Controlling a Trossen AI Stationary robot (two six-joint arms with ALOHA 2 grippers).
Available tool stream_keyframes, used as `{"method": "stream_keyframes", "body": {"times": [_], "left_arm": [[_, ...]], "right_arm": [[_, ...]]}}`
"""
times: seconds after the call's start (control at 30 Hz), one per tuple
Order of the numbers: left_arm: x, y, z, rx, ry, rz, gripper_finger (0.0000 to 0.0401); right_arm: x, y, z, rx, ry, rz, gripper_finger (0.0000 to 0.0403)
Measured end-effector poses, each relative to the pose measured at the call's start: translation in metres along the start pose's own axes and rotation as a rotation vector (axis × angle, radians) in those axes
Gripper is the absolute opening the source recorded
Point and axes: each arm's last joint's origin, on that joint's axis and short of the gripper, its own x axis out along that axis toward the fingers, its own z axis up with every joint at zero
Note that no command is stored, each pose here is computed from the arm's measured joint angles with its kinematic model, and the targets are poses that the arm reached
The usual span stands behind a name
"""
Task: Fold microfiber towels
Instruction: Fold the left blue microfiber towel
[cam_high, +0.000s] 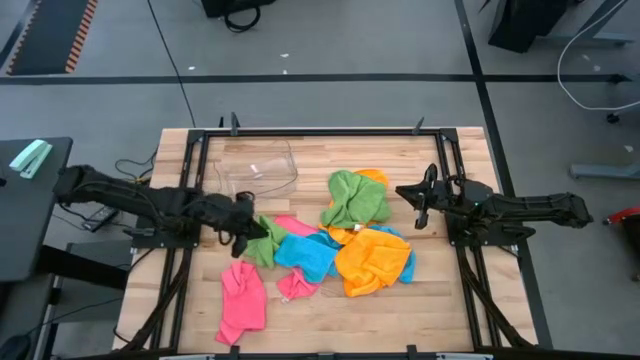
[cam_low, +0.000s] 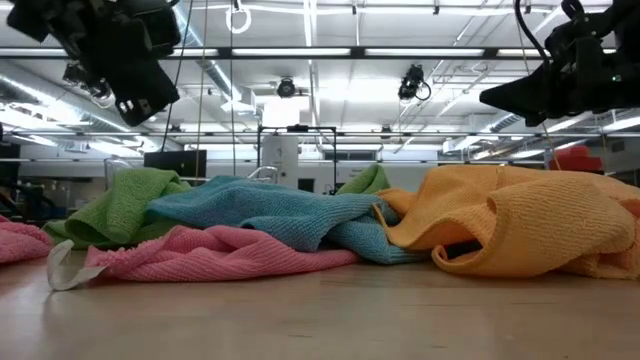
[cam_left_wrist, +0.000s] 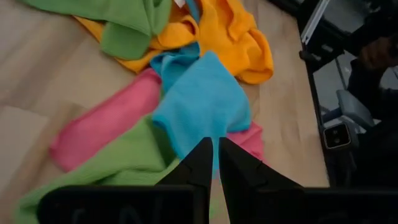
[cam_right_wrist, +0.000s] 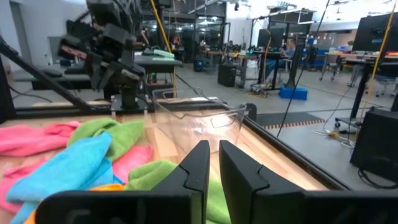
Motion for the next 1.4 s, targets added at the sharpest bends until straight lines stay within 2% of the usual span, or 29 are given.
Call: {"method": "stream_keyframes", "body": {"times": [0.17, 0.4, 0.6, 0.67, 0.77, 0.97, 1.1, 1.4], "left_arm": [[0.020, -0.016, 0.011, 0.024, 0.049, 0.027, 0.0037], [0.047, -0.027, 0.018, 0.041, 0.141, 0.087, 0.0039], [0.068, -0.040, 0.017, 0.094, 0.306, 0.151, 0.0082], [0.075, -0.048, 0.017, 0.163, 0.367, 0.173, 0.0104], [0.084, -0.063, 0.016, 0.327, 0.449, 0.242, 0.0129], [0.103, -0.093, 0.001, 0.640, 0.595, 0.350, 0.0147], [0.113, -0.101, -0.011, 0.749, 0.647, 0.417, 0.0154], [0.134, -0.105, -0.036, 0.929, 0.738, 0.443, 0.0204]], "right_arm": [[0.000, 0.000, -0.004, 0.005, 0.037, 0.002, 0.0044], [0.000, 0.000, -0.005, 0.036, 0.047, 0.004, 0.0044], [0.000, 0.001, -0.007, 0.043, 0.067, 0.013, 0.0044], [0.000, 0.001, -0.008, 0.042, 0.081, 0.015, 0.0044], [0.001, 0.001, -0.010, 0.038, 0.104, 0.016, 0.0044], [0.001, 0.001, -0.011, 0.041, 0.118, 0.016, 0.0044], [0.001, 0.001, -0.011, 0.041, 0.116, 0.016, 0.0044], [0.001, 0.001, -0.011, 0.041, 0.118, 0.016, 0.0044]]}}
